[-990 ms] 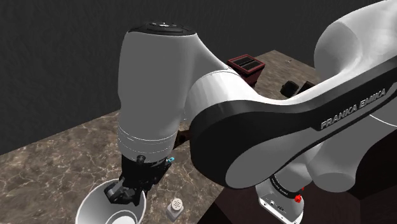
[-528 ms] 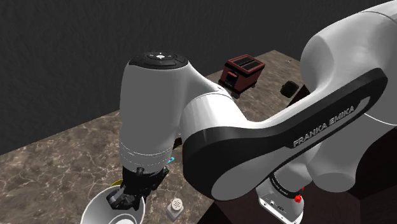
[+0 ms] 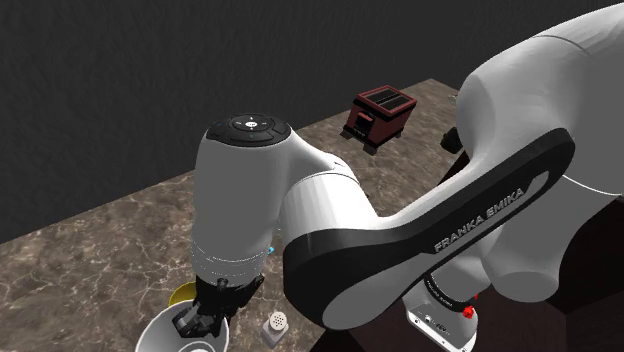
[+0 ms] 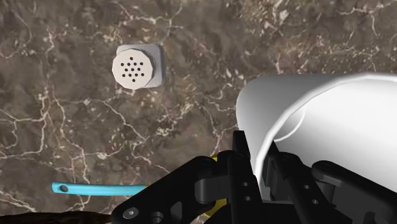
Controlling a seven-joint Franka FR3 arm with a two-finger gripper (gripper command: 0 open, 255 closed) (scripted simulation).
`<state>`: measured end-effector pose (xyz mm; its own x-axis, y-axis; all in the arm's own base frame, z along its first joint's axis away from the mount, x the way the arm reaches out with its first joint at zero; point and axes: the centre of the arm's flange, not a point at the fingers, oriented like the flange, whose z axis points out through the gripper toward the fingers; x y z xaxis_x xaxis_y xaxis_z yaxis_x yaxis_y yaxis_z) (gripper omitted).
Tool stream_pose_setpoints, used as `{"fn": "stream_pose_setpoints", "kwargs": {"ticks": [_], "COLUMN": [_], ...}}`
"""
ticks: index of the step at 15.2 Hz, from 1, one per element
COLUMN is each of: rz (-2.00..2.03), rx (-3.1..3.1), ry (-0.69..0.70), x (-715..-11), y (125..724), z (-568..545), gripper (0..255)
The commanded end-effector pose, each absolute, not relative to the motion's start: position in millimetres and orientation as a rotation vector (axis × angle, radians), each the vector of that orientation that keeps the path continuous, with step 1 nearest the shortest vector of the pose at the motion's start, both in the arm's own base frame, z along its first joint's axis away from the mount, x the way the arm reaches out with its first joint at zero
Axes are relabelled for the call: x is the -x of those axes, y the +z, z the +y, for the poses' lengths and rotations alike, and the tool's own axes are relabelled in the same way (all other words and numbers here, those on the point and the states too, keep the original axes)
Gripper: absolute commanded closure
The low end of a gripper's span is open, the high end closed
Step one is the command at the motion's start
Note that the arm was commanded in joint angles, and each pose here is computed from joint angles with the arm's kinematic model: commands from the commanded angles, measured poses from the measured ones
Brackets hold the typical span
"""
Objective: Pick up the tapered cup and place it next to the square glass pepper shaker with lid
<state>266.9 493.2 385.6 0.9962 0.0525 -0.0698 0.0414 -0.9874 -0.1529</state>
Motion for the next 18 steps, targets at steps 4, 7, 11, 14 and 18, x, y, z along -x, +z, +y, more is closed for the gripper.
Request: {"fn": "stream_pose_setpoints", "kwargs": {"ticks": [4, 7, 11, 14, 18], "rz": [-0.071, -0.071, -0.071, -0.071, -0.071], "rx": [2.986, 2.986, 2.986, 2.986, 2.986], "ry": [0.110, 0.110, 0.110, 0.110, 0.110], "x": [-266.9, -267.0, -267.9, -270.8, -270.8], "y": [385.5, 385.5, 398.5, 434.8, 434.8], "z": [493.4, 493.4, 491.4, 485.9, 485.9], "gripper": [255, 0, 0, 0, 0]}}
